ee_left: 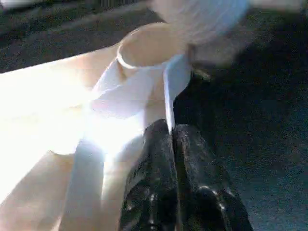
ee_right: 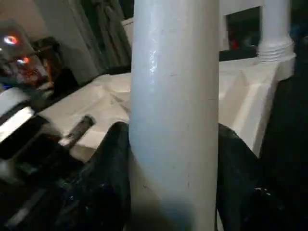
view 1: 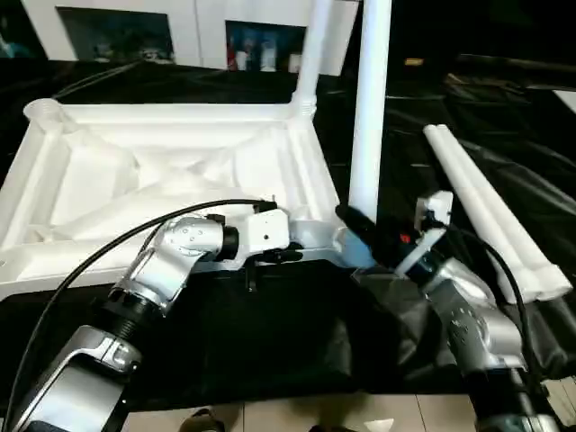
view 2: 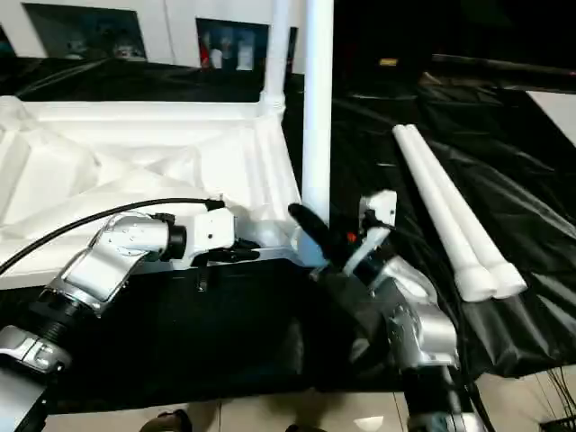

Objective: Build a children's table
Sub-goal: Insert table leg to table base

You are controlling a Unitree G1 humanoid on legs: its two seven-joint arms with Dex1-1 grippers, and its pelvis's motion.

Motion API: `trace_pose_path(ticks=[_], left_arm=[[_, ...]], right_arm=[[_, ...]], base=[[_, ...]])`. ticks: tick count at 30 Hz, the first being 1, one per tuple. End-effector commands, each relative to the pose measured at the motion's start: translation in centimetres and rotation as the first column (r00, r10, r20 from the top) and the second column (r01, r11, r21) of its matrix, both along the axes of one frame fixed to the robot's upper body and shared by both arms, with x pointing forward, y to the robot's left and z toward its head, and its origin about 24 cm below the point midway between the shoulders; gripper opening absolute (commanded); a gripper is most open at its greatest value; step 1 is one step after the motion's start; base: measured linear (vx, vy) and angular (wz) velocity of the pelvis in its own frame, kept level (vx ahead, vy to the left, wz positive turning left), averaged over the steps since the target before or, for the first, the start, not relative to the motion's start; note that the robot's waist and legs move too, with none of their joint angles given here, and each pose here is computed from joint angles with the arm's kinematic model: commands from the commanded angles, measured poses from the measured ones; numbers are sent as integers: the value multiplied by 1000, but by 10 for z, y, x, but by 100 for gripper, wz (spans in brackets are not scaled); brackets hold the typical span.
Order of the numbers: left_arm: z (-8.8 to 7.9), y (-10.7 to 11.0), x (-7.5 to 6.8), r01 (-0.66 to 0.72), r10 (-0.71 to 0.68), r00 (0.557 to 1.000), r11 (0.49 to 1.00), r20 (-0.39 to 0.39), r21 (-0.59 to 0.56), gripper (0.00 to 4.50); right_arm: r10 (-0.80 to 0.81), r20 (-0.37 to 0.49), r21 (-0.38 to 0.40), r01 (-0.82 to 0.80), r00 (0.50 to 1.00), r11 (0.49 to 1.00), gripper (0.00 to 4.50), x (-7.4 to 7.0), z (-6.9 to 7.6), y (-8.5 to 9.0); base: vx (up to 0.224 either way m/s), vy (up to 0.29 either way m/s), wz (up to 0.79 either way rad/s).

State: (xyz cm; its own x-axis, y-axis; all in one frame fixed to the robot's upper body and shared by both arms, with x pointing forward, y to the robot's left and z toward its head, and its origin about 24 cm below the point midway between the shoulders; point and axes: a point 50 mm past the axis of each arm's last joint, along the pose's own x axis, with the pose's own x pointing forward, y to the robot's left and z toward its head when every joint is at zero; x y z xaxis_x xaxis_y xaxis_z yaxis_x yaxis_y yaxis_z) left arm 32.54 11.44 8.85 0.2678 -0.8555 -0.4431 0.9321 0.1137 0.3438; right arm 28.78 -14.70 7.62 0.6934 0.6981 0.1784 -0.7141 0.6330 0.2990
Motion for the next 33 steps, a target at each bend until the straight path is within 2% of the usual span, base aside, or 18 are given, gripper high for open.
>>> trace_pose_path(ticks=[1, 2, 4, 5, 6, 7, 8, 9, 10, 11, 13, 14, 16, 19, 22, 27, 29, 33], left_arm=[[18, -2, 1, 36, -31, 999, 993, 43, -116, 58], [18, -2, 1, 36, -31, 999, 993, 43, -116, 75], [34, 2, 6, -9, 4, 1000, 962, -20, -274, 88], [34, 2, 6, -9, 4, 1000, 962, -20, -274, 101], [41, 5, 8, -31, 13, 998, 939, -54, -343, 107], [55, 6, 11, -67, 25, 995, 888, -98, -454, 107], [62, 6, 12, -86, 25, 992, 852, -124, -516, 137], [75, 5, 14, -118, 5, 983, 777, -181, -618, 137], [75, 5, 14, -118, 4, 983, 776, -182, -620, 142], [85, 3, 14, -149, -42, 968, 697, -247, -702, 147], [91, 0, 13, -164, -81, 957, 645, -280, -746, 171], [96, -8, 10, -172, -150, 937, 587, -315, -791, 182], [97, -14, 8, -174, -176, 930, 564, -324, -807, 193], [94, -30, 6, -182, -183, 922, 572, -341, -800, 226], [90, -39, 7, -244, -156, 903, 581, -400, -776, 260], [86, -39, 9, -320, -110, 887, 553, -449, -769, 291], [86, -37, 11, -364, -88, 877, 519, -472, -773, 308], [87, -32, 11, -396, -53, 876, 489, -480, -777, 346]], right_arm=[[14, 65, 20, -15, 998, 1000, 184, -3, 18, -2], [14, 65, 20, -15, 998, 1000, 184, -3, 18, -2], [47, 78, 7, -48, 996, 999, 184, -7, 25, 1], [47, 78, 7, -48, 996, 999, 184, -7, 25, 1], [62, 79, -1, -63, 995, 998, 184, -9, 28, 3], [67, 71, -26, -65, 995, 998, 184, -9, 28, 4], [66, 64, -43, -64, 996, 997, 184, -9, 27, 4], [57, 47, -81, -53, 997, 995, 184, -8, 23, 4], [57, 47, -82, -53, 997, 995, 184, -8, 23, 4], [53, 41, -110, -49, 998, 993, 184, -7, 21, 5], [57, 37, -122, -52, 998, 991, 184, -7, 20, 7], [58, 36, -127, -53, 998, 990, 184, -7, 20, 10], [66, 36, -126, -61, 997, 990, 184, -7, 22, 12], [94, 45, -134, -87, 995, 987, 184, -8, 25, 19], [94, 47, -145, -86, 994, 986, 184, -9, 25, 22], [29, 62, -156, -19, 998, 988, 184, -5, 26, 17], [-51, 77, -149, 62, 996, 987, 184, 0, 29, 11], [-153, 111, -93, 164, 982, 982, 184, 10, 40, 5]], base=[[0, 0, 0], [0, 0, 0], [-55, -8, 1], [-64, -1, 2], [-68, 2, 3], [-68, 2, 3], [-66, 4, 3], [-62, 4, 2], [-86, 7, 4], [-52, 5, 2], [0, 0, 0], [0, 0, 0], [0, 0, 0], [0, 0, 0], [0, 0, 0], [0, 0, 0], [0, 0, 0], [0, 0, 0]])
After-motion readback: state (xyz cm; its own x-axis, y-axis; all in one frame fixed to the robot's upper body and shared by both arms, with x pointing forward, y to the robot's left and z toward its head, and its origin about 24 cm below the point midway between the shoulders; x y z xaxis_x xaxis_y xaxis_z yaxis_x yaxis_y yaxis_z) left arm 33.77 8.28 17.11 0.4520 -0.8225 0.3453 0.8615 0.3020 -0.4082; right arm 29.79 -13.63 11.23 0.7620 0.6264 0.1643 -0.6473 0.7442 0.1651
